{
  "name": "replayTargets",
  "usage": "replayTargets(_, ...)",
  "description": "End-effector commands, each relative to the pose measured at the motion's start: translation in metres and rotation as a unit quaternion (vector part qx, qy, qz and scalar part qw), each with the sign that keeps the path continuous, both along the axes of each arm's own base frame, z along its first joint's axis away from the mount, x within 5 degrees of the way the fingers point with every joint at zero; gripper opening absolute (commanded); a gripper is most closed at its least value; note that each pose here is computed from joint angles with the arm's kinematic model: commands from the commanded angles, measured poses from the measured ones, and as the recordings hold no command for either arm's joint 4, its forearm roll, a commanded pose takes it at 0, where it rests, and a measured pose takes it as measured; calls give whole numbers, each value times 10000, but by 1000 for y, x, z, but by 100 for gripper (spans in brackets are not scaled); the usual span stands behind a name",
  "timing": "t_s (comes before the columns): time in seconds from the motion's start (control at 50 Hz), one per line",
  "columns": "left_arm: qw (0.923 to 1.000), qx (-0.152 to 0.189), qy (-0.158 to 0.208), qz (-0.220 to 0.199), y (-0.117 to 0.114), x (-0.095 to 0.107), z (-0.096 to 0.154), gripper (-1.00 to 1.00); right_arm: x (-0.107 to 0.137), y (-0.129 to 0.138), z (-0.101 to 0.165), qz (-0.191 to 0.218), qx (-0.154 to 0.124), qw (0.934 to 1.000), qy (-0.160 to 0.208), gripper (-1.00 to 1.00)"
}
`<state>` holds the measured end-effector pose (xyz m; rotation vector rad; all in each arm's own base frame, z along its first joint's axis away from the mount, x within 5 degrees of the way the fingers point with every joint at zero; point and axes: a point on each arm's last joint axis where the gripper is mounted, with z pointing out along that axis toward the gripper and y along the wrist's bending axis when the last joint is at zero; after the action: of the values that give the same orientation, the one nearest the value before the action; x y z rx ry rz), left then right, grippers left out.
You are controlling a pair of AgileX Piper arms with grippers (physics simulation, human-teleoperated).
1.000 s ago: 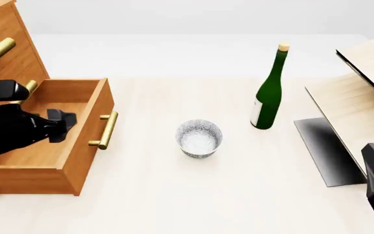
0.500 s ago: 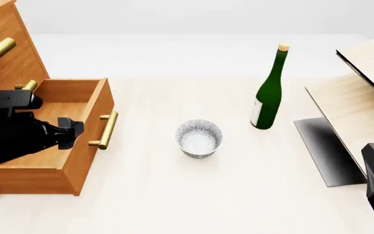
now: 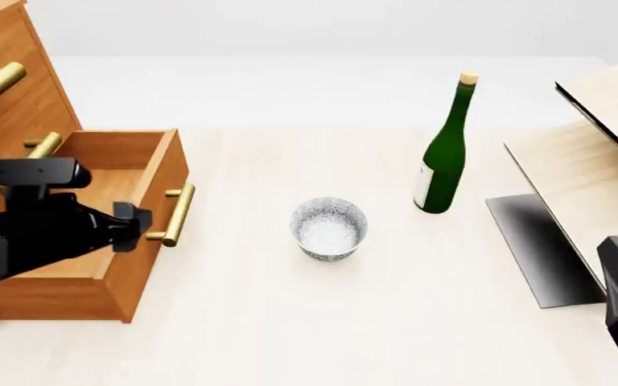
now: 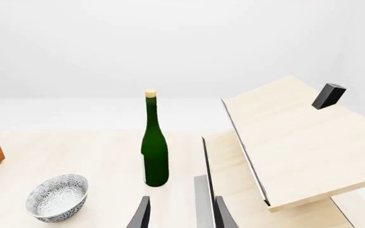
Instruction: Put the bowl in the bottom drawer of the cabinet and close it.
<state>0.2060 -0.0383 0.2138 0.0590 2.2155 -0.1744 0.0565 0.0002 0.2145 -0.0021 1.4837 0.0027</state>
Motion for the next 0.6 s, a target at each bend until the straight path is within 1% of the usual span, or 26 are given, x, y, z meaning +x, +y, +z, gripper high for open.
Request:
replayTargets(0.02, 9999, -45, 114, -17, -3, 3, -7, 100, 0, 0, 0, 1, 0, 10000, 0, 100)
replayTargets(0.1, 9998, -85, 187, -49, -7, 3, -12, 100, 0, 0, 0, 0, 0, 10000, 0, 100)
replayTargets(0.6, 9990, -87, 434, -3, -7, 3, -30, 100, 0, 0, 0, 1, -1, 10000, -1, 100)
